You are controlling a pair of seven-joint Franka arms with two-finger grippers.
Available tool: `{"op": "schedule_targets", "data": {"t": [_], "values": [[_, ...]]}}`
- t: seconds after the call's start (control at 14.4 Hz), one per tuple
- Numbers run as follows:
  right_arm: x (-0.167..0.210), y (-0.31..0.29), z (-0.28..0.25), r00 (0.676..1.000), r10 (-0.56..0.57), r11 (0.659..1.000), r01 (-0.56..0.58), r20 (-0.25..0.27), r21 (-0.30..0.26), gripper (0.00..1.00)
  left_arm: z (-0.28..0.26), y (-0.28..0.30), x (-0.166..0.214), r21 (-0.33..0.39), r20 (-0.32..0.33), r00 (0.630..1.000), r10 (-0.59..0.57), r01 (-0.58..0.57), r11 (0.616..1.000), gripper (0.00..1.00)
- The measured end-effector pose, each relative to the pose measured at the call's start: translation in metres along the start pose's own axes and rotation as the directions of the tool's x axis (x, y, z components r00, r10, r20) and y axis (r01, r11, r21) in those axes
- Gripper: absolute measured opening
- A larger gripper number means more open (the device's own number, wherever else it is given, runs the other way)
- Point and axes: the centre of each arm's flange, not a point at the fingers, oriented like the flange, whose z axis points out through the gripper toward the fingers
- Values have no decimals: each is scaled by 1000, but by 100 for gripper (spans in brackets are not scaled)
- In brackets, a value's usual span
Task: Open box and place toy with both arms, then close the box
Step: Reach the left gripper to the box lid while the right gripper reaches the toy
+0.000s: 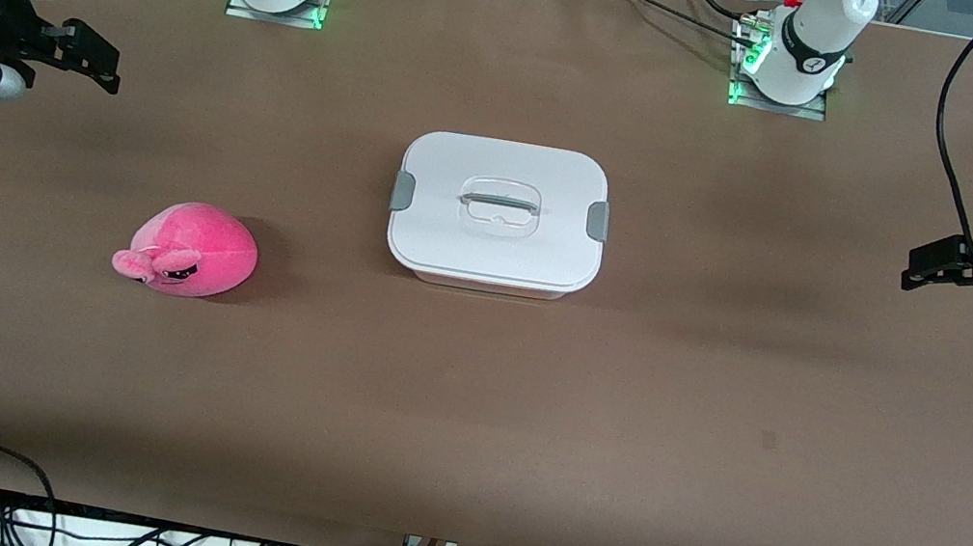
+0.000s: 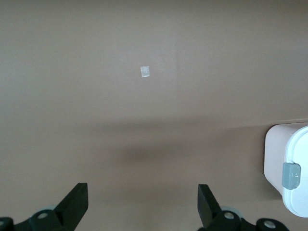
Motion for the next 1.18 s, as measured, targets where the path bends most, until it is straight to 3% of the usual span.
{"op": "schedule_targets", "data": {"t": [1.18], "values": [[9, 3, 14, 1000, -6, 1000, 6, 9, 0, 100, 7, 4, 4, 0, 11, 1000, 7, -7, 1000, 100]]}}
